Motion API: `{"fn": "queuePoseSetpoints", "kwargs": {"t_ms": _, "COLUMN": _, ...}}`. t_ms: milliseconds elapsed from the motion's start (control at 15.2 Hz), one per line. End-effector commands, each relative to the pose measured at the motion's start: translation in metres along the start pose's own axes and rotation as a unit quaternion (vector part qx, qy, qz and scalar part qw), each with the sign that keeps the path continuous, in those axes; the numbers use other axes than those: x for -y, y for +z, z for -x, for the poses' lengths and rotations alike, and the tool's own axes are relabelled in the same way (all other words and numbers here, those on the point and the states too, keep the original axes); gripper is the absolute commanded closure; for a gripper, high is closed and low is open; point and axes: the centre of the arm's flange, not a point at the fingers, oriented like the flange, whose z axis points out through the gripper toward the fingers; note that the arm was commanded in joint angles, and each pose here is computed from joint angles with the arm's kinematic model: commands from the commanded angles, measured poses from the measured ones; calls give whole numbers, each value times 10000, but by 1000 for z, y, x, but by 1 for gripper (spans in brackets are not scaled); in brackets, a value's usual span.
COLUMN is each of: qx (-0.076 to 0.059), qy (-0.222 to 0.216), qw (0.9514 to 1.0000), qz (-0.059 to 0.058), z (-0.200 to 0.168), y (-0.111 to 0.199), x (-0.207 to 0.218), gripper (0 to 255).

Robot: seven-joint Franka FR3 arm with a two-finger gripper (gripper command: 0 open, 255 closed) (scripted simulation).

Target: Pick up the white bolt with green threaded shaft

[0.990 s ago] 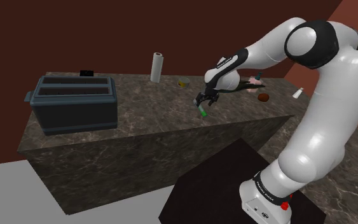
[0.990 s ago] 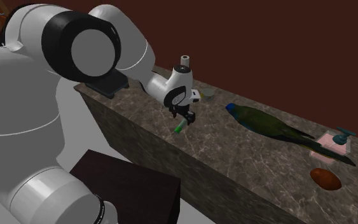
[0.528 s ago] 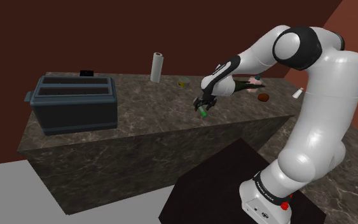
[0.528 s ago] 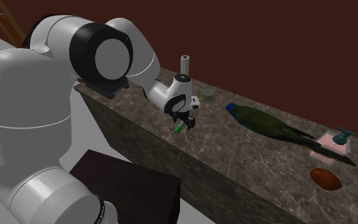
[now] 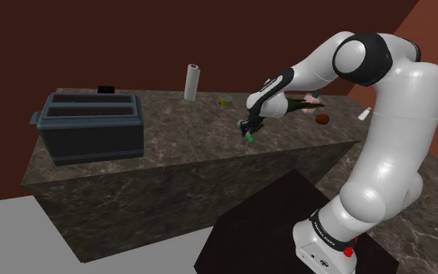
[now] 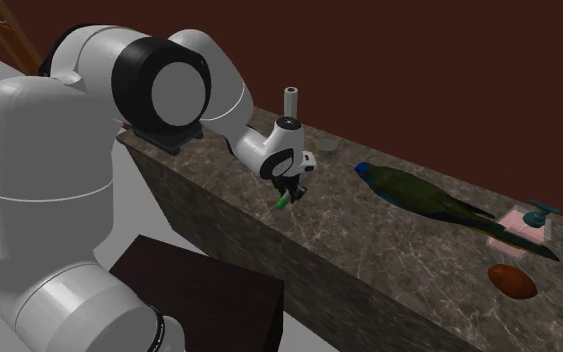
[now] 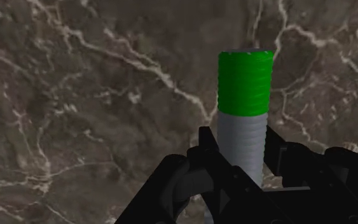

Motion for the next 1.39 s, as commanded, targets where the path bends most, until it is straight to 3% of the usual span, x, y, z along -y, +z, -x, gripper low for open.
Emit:
{"fn": "queuePoseSetpoints", "kwargs": {"t_ms": 0, "qx": 36, "qy": -50, "qw": 10000, "qz": -21, "z": 1, "y": 3, "x": 8, "gripper": 255}}
{"fn": "queuePoseSetpoints", "kwargs": {"t_ms": 198, "qx": 34, "qy": -50, "qw": 10000, "qz": -21, "z": 3, "y": 5, "x": 5, "gripper": 255}}
{"fn": "queuePoseSetpoints", "kwargs": {"t_ms": 1320, "qx": 34, "qy": -50, "qw": 10000, "qz": -21, "z": -4, "y": -75, "x": 8, "gripper": 255}}
